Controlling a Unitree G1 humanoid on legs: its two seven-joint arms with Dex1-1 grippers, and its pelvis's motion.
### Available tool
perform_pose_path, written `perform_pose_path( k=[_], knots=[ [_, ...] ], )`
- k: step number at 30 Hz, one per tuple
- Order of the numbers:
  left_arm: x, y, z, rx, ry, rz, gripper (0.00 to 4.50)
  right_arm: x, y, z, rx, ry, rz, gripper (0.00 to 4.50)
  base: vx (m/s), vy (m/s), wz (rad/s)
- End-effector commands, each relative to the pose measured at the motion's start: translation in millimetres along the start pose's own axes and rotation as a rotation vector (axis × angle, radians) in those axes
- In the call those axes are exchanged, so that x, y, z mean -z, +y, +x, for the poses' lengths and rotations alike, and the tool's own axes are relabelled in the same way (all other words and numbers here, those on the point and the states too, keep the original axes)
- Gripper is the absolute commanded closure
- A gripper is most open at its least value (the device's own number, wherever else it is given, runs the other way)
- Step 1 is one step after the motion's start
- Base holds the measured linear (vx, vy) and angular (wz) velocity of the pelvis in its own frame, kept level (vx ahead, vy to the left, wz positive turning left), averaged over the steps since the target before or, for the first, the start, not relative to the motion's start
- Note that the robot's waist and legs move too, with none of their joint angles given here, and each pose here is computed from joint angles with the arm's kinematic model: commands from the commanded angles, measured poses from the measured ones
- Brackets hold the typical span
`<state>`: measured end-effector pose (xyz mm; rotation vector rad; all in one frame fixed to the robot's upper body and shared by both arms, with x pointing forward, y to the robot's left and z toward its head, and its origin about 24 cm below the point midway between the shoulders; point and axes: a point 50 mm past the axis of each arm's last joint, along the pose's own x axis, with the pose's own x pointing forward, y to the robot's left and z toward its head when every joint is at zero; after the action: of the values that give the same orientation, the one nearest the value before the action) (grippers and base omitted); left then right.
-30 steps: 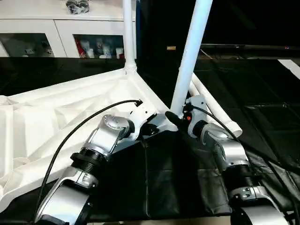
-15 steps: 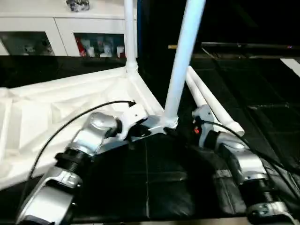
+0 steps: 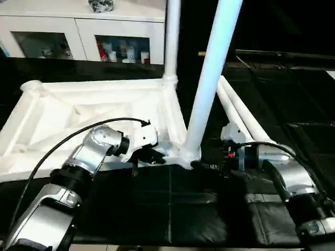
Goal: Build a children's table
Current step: Rotate leg to tighten
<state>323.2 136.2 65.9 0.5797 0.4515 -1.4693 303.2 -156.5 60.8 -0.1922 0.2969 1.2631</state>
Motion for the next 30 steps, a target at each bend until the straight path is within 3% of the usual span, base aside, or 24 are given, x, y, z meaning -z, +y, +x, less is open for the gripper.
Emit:
perform_pose_path(
  k=[1,20,30],
  knots=[
    [-9.2,-1.2,2.9,0.070,0.019,0.075,4.50,-1.3,0.7,0.0,-0.044,0.016,-0.011,0.01,0.000,0.000,0.00],
    [-9.7,-3.3,2.1,0.112,0.026,0.115,4.50,-1.3,1.9,11.4,-0.122,0.014,0.004,1.62,0.000,0.000,0.00],
    [-8.2,-3.3,3.5,0.109,0.027,0.112,4.50,0.4,3.7,16.8,-0.133,0.013,0.007,1.83,0.000,0.000,0.00]
  ],
)
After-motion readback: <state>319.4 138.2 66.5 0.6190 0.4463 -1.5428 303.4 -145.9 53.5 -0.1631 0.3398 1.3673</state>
